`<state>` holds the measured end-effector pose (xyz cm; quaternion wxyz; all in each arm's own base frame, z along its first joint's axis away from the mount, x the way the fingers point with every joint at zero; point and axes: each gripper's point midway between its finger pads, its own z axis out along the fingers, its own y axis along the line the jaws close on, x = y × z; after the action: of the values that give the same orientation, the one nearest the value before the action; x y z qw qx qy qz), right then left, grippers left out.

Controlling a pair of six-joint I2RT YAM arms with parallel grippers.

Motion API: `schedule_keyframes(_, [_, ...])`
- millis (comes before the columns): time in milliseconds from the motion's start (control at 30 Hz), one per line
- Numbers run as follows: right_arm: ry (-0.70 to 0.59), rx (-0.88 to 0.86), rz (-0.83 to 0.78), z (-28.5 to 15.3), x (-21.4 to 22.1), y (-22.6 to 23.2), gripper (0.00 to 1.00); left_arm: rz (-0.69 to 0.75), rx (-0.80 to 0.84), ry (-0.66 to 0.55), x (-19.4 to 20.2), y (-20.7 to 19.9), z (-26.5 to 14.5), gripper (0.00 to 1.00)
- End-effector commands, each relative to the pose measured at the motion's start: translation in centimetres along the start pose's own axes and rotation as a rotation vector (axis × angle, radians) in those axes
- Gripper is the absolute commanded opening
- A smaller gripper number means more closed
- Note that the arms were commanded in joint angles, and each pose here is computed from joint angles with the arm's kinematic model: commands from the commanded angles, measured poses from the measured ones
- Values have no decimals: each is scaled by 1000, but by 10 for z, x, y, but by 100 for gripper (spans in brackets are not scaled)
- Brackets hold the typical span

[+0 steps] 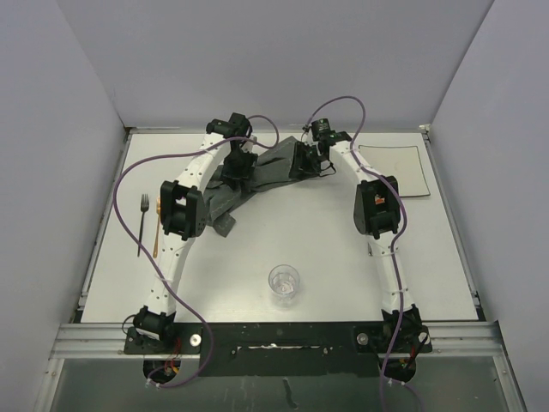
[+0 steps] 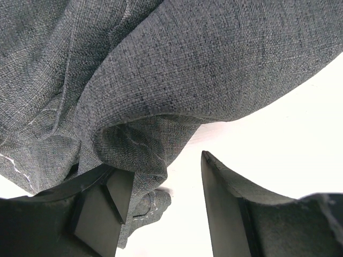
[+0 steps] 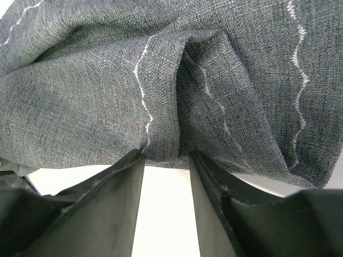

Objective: Set the dinner table for one person
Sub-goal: Flatten out the napkin at the center of the board.

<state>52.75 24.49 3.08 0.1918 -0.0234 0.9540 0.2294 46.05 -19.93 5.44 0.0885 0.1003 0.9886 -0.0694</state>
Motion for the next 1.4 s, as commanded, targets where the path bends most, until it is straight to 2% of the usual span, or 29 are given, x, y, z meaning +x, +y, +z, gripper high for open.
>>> schedule_keyframes(0, [-66,-69,-35,-31,-17,33,38,18,30,-83,-13,-7,-36,51])
schedule_keyframes(200, [-79,-75,-35,-42,-20,39,20,19,29,-78,-13,-7,-34,51])
schedule_keyframes(567, [-121,-144,-37,-68,-32,63,6,19,24,-71,-10,-6,-34,51])
schedule_keyframes(800, [-165,-189,-47,-105,-39,83,5,23,23,-87,-11,-8,-42,51])
schedule_keyframes(1167, [-210,-307,-22,-175,-38,129,5,43,-15,-222,-19,-13,-102,52])
schedule_keyframes(1267, [-225,-309,8,-182,-40,133,7,45,-28,-272,-23,-12,-121,54])
schedule_keyframes(1367, [-218,-295,17,-171,-47,129,7,49,-28,-318,-28,-13,-134,56])
